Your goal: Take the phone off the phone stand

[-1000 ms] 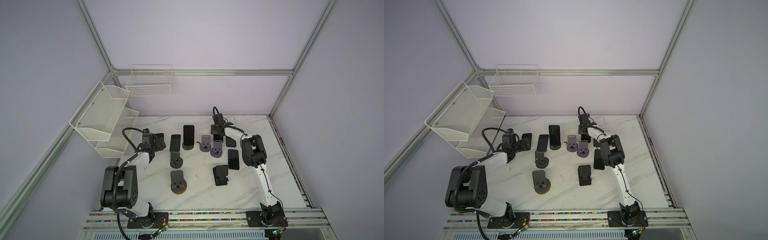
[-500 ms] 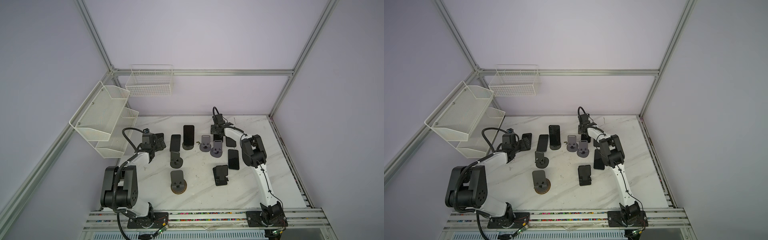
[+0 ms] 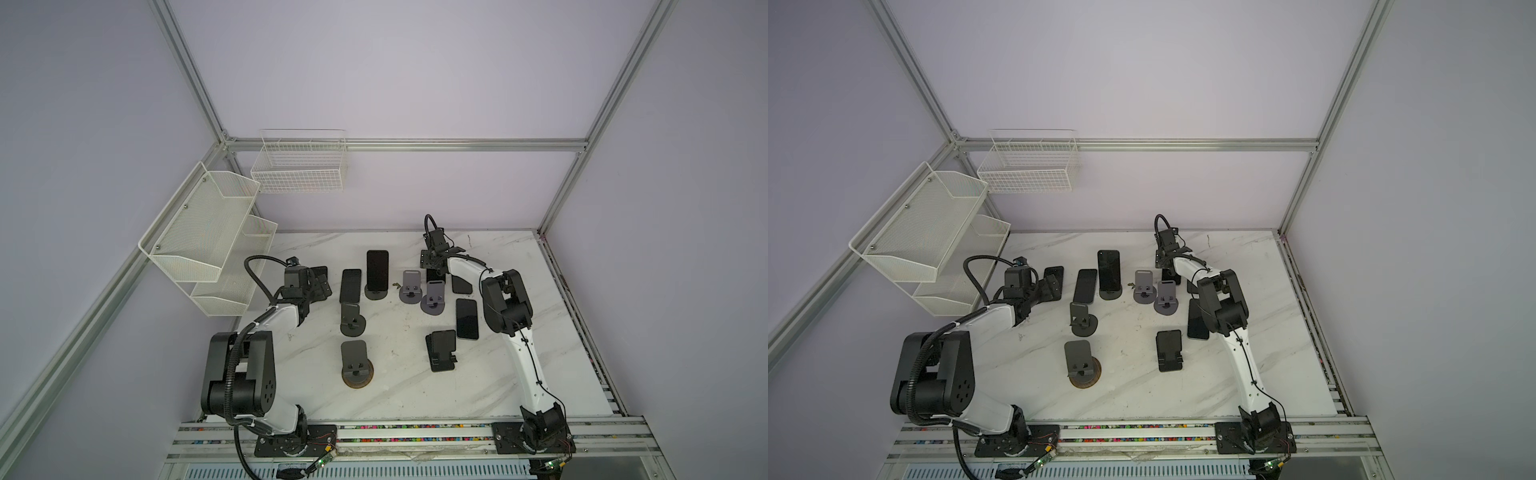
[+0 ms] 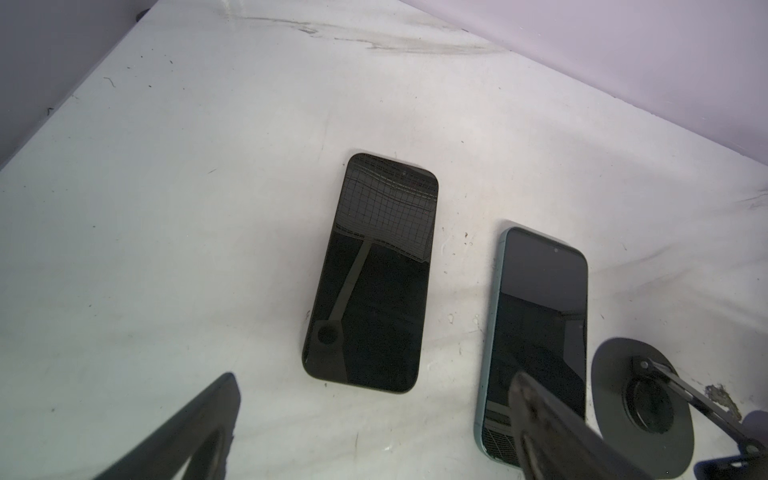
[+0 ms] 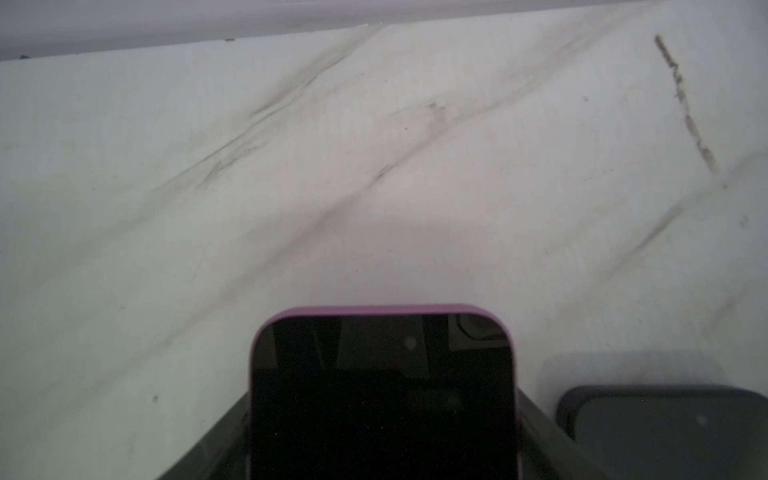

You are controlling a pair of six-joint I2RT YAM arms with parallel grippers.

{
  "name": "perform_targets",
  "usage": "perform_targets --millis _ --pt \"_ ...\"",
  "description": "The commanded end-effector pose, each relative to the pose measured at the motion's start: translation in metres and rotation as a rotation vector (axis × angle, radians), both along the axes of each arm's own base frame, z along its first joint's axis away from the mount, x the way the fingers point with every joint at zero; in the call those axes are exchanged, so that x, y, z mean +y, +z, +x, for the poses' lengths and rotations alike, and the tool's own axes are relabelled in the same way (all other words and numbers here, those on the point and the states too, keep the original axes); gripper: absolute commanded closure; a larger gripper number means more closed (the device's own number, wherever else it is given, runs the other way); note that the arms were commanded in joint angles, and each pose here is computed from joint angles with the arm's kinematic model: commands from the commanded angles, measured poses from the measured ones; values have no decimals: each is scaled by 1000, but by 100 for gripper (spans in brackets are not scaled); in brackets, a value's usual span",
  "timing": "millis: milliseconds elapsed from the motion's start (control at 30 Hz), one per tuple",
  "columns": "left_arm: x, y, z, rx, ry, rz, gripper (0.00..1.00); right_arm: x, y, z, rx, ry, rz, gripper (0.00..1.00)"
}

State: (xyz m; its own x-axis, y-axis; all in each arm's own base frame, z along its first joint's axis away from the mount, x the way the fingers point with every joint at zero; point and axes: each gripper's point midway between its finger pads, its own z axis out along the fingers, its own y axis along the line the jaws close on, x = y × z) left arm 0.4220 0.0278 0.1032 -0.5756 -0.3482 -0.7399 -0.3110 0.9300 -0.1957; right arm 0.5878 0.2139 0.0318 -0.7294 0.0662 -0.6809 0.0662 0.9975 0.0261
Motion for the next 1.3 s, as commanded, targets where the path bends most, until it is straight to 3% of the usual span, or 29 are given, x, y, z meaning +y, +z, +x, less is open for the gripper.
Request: perform_targets --millis 0,400,833,1267 --pt "4 11 1 -47 18 -1 0 -14 -51 -35 161 4 -97 20" --pt "4 10 0 -42 18 -3 0 -16 -50 -38 157 -2 -98 19" --pt "4 11 -1 -48 19 -2 1 -9 -20 -26 103 -3 -61 15" --pt "4 12 -2 -57 22 0 0 0 61 -15 7 23 -20 11"
